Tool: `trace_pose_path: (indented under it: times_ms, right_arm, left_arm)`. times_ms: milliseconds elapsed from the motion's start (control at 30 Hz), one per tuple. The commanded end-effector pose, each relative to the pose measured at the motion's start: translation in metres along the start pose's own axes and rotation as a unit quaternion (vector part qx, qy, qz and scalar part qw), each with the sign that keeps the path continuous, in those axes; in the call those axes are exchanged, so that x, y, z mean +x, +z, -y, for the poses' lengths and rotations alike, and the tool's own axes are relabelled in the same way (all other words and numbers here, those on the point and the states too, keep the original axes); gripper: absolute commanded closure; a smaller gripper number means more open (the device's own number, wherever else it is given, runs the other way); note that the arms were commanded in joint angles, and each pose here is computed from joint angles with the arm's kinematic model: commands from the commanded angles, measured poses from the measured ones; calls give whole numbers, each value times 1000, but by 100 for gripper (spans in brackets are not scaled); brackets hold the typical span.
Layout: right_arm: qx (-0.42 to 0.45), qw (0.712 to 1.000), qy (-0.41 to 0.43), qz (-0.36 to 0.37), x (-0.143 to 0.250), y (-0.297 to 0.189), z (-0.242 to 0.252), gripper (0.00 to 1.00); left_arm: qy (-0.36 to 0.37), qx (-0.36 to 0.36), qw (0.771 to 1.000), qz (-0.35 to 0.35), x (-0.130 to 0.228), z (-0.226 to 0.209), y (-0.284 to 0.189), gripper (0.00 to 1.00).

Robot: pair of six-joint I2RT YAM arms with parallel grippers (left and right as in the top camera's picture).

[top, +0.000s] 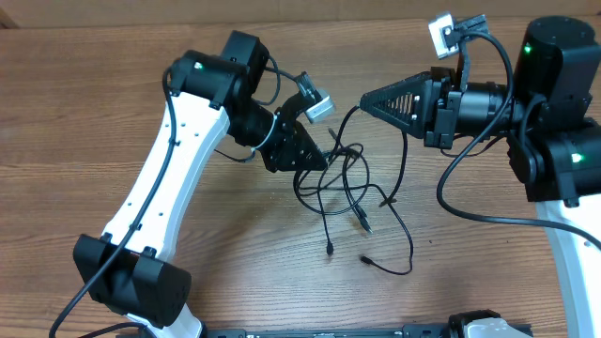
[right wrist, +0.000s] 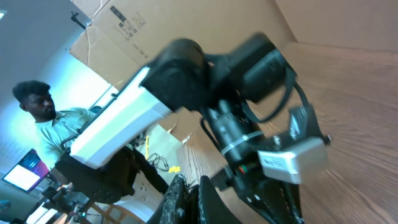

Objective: Untangle cables

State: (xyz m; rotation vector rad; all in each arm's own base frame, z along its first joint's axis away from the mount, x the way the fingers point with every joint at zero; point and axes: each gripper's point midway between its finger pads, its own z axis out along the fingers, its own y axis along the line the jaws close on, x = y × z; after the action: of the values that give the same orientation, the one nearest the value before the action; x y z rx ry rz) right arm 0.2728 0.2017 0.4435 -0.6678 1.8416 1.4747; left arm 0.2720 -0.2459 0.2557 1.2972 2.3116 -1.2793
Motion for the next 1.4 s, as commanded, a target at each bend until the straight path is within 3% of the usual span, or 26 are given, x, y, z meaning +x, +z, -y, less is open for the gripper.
trace_pose_path:
  times_ms: [0,333,633,967,1000,1067,1167,1367]
  right_arm:
    - [0,1000,-20,16,-11,-11,-8,96]
    - [45,996,-43,62,-29,-43,1,96]
    - [147,974,-72,158,-66,-119,23,96]
    - [300,912,-61,272,-80,-246,47,96]
    - [300,913,-55,272,-78,-248,47,93]
    - [280,923,-57,259,-74,-241,43,53]
    - [245,939,-46,237,-67,-224,39,45]
    - [204,960,9,191,-36,-186,49,41]
  left_arm:
    - [5,1,1000,-11,10,-14,12,96]
    - [-126,-180,975,26,31,-137,13,96]
    - [-187,-203,960,51,48,-167,-16,96]
    - [-212,-202,954,57,58,-171,-29,96]
    - [-211,-193,956,62,56,-169,-28,96]
    - [-207,-169,961,72,50,-161,-24,96]
    - [-198,-127,968,91,38,-148,-19,96]
    - [-196,-91,970,108,18,-126,-28,96]
